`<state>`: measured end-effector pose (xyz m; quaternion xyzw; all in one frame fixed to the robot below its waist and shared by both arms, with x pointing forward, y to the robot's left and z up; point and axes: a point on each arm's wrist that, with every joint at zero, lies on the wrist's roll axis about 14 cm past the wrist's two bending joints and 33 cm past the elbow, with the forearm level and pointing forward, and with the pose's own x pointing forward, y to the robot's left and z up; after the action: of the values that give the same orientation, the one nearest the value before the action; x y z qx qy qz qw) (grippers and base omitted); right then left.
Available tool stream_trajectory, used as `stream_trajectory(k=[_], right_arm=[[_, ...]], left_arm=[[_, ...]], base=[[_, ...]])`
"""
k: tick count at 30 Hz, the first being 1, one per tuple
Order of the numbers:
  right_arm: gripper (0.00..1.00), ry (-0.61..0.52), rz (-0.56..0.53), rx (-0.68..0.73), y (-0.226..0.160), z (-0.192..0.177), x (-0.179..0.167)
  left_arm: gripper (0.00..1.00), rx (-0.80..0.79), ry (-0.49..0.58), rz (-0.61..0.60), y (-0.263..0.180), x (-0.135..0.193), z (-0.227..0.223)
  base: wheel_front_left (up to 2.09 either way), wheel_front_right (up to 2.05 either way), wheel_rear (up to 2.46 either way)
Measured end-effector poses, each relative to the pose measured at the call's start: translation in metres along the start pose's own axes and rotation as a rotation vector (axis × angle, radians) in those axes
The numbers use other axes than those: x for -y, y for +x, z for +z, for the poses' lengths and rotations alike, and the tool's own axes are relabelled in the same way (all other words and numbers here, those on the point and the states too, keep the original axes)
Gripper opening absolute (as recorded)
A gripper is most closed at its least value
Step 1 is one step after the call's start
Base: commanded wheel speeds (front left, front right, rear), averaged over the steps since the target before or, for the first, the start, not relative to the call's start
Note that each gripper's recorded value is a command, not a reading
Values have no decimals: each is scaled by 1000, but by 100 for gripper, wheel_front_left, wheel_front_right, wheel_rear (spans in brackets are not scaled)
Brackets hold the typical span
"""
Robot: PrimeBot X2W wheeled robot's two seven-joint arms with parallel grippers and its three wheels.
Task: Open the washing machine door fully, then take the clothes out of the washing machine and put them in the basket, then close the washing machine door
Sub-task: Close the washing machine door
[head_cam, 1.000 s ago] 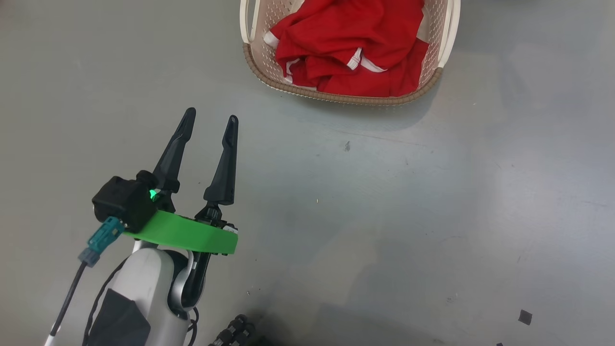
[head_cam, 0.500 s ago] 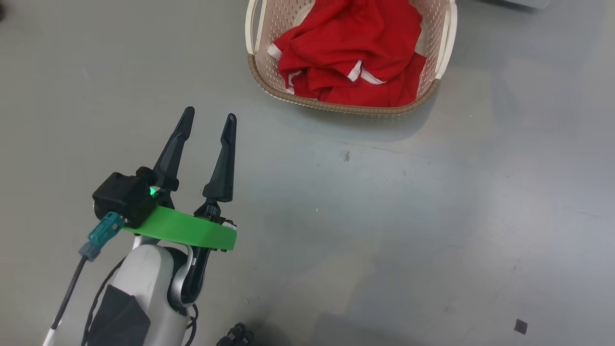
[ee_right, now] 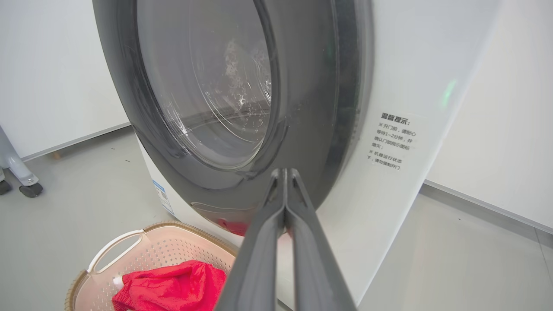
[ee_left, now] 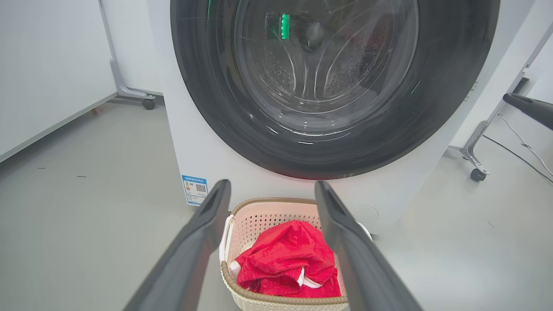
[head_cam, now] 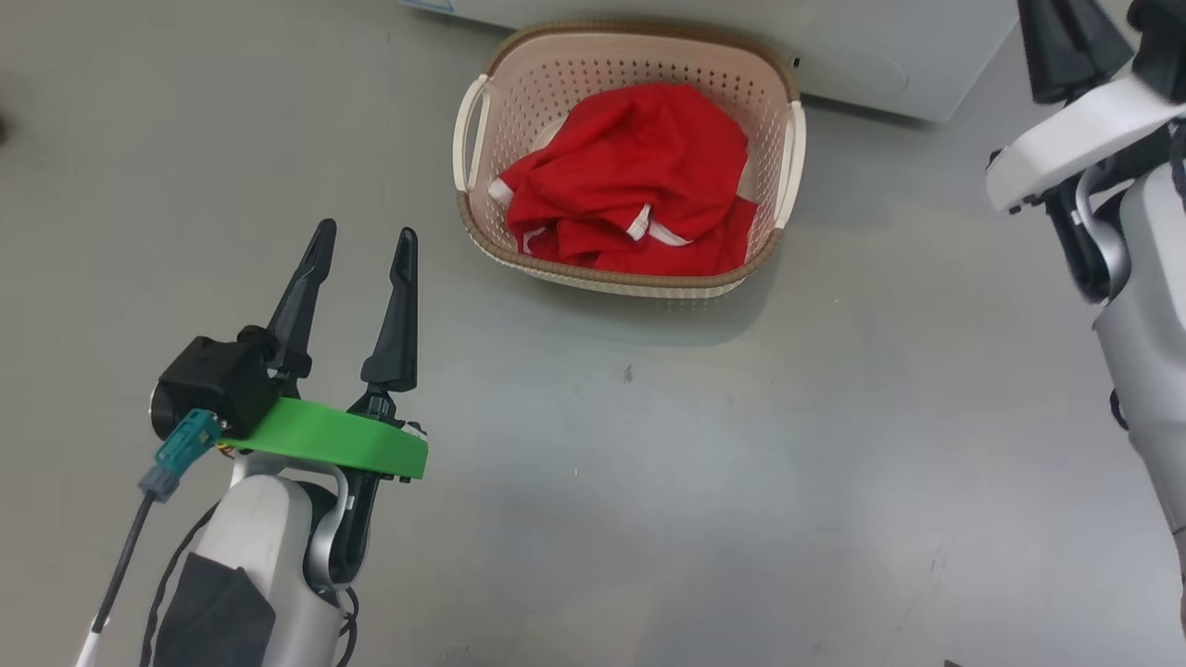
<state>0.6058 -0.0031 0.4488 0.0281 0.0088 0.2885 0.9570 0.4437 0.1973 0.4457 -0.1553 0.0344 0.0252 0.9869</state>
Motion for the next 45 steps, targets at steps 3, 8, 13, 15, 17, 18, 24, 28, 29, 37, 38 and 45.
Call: stream_trajectory(k=[3, 8, 13, 15, 17, 18, 24, 28, 29, 37, 38, 45], right_arm=[[0, 16, -30, -17, -18, 1, 1], [0, 45, -86, -37, -49, 5, 3], [0, 100, -156, -34, -79, 12, 1], [0, 141, -200, -5, -91, 21, 3], [0, 185, -230, 37, -101, 34, 2], [0, 187, -233, 46, -106, 38, 0], [0, 194, -297, 63, -146, 46, 2], [0, 204, -324, 75, -168, 49, -3], [0, 204, -337, 75, -174, 48, -2], [0, 197, -395, 99, -208, 54, 2], [0, 197, -399, 104, -211, 55, 2], [100, 166, -415, 99, -230, 52, -5]], left_arm=[[100, 29, 13, -19, 0, 6, 11], [100, 50, 13, -43, -8, 17, 19], [100, 88, 20, -61, -15, 25, 33], [100, 99, 14, -55, -20, 25, 37], [100, 100, 8, -56, -27, 27, 37], [100, 97, 6, -61, -30, 29, 36], [100, 104, 0, -95, -42, 42, 39], [100, 113, -4, -117, -48, 50, 41], [100, 114, -3, -126, -49, 53, 42], [100, 113, -47, -159, -59, 65, 41], [100, 111, -52, -161, -61, 66, 41], [100, 112, -32, -179, -68, 71, 40]], base=[[0, 0, 0], [0, 0, 0], [0, 0, 0], [0, 0, 0], [0, 0, 0], [0, 0, 0], [0, 0, 0], [0, 0, 0], [0, 0, 0], [0, 0, 0], [0, 0, 0], [0, 0, 0]])
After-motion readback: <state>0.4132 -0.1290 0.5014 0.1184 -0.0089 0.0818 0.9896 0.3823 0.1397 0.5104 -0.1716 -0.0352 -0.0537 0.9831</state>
